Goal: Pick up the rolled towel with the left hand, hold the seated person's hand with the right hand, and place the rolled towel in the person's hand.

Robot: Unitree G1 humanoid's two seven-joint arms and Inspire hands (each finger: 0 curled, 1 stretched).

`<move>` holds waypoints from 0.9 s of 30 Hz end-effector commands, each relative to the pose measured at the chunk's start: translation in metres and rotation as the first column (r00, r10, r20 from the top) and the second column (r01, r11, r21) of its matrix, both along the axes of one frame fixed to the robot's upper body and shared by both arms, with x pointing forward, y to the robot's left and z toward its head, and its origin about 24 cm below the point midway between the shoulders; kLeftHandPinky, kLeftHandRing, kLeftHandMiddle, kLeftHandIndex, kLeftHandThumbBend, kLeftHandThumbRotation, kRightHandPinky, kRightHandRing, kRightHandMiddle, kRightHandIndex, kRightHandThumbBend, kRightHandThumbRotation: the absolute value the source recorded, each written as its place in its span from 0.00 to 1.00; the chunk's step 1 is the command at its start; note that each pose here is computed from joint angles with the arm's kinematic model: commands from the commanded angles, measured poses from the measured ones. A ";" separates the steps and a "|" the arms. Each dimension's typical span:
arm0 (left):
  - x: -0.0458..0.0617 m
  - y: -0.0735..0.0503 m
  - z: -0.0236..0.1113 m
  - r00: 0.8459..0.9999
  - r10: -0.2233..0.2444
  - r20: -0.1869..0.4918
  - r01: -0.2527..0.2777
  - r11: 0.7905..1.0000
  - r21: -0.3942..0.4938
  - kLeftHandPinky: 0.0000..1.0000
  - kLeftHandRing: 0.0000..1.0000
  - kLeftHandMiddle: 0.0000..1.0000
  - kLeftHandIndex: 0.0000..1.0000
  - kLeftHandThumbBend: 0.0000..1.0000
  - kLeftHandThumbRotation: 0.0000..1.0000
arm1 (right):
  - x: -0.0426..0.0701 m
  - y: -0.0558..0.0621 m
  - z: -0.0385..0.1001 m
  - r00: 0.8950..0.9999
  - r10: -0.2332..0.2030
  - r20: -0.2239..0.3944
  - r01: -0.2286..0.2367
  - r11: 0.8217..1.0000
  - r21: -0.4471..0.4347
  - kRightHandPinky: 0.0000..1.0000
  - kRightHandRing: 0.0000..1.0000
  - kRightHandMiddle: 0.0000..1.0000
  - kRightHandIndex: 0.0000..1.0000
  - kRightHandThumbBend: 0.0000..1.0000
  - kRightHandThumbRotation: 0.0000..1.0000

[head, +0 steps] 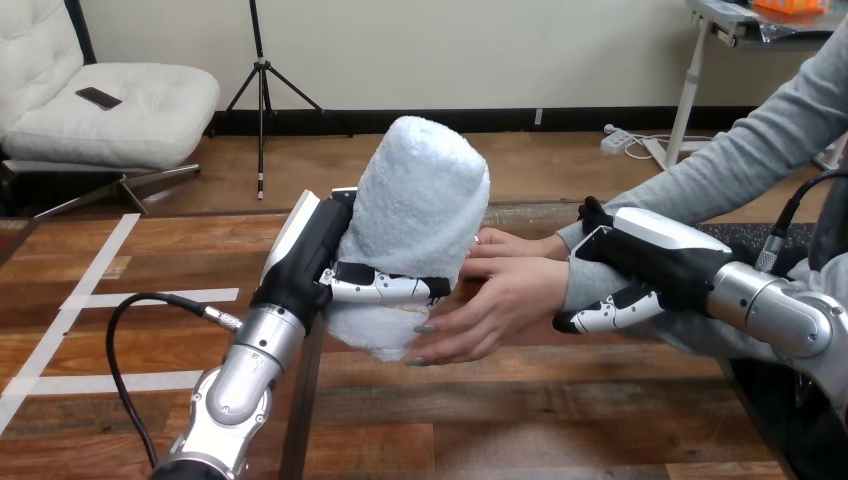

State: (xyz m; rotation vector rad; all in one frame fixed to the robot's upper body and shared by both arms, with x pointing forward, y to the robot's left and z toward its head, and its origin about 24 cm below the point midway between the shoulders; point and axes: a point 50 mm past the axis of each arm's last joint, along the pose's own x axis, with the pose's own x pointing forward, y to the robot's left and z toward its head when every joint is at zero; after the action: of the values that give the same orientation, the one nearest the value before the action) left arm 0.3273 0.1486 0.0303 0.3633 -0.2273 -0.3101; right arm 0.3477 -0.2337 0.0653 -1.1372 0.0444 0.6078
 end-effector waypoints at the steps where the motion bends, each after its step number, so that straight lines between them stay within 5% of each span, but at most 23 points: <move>1: 0.010 -0.007 0.020 0.997 0.008 0.083 -0.005 0.999 -0.038 0.31 0.36 0.41 0.42 0.61 0.00 | 0.011 0.016 0.023 0.994 0.044 0.098 -0.051 0.996 0.068 0.30 0.33 0.38 0.40 0.61 0.36; 27: 0.009 -0.019 0.018 0.996 0.007 0.084 -0.001 0.997 -0.078 0.32 0.37 0.41 0.42 0.59 0.00 | 0.012 0.019 0.024 0.995 0.046 0.087 -0.053 0.996 0.078 0.29 0.33 0.38 0.40 0.62 0.36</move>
State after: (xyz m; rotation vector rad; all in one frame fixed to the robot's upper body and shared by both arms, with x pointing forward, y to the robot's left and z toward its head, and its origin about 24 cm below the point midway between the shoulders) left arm 0.3261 0.1343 0.0283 0.3156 -0.2337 -0.3024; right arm 0.3487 -0.2316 0.0673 -1.1340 0.0436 0.6210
